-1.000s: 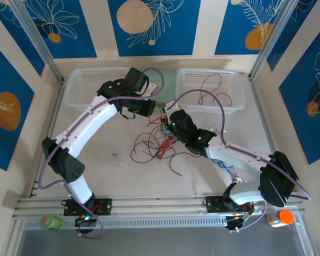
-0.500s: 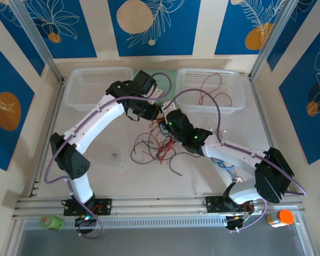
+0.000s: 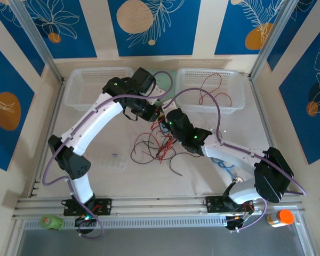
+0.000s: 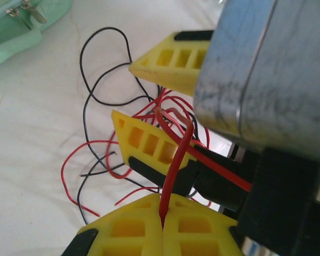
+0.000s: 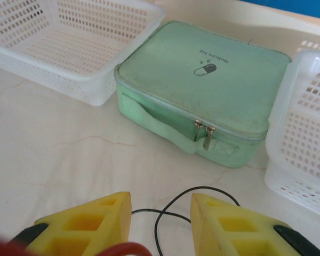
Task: Untangle the cables
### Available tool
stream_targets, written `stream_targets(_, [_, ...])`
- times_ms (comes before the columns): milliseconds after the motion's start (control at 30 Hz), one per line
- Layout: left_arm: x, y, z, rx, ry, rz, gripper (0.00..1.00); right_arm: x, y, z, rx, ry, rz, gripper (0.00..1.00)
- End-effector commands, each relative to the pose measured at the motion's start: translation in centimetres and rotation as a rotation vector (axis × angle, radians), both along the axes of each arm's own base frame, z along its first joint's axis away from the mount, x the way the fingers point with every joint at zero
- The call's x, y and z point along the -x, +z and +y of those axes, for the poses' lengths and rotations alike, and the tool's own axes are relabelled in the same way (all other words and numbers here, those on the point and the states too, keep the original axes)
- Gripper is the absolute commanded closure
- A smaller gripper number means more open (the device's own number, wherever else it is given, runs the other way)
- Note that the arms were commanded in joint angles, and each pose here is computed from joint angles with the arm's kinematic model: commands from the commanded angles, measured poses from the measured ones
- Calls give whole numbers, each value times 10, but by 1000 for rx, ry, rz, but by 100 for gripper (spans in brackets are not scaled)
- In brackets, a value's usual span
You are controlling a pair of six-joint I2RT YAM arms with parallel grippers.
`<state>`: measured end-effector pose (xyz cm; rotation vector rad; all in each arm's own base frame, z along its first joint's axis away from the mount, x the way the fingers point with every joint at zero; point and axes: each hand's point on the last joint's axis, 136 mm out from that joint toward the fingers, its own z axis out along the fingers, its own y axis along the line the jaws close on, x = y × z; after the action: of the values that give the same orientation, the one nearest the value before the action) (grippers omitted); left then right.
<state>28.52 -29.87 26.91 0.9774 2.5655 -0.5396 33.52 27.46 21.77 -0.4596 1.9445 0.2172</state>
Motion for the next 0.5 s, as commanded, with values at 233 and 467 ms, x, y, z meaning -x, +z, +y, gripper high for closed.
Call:
stream_targets(233, [16,12,6,-12,-46,-2,100,-18,29,-15,-63,-80,-87,89])
stream_targets(467, [10,16,14,-34,-1,-39,76,-11,45,-19,-56,-78,-101,100])
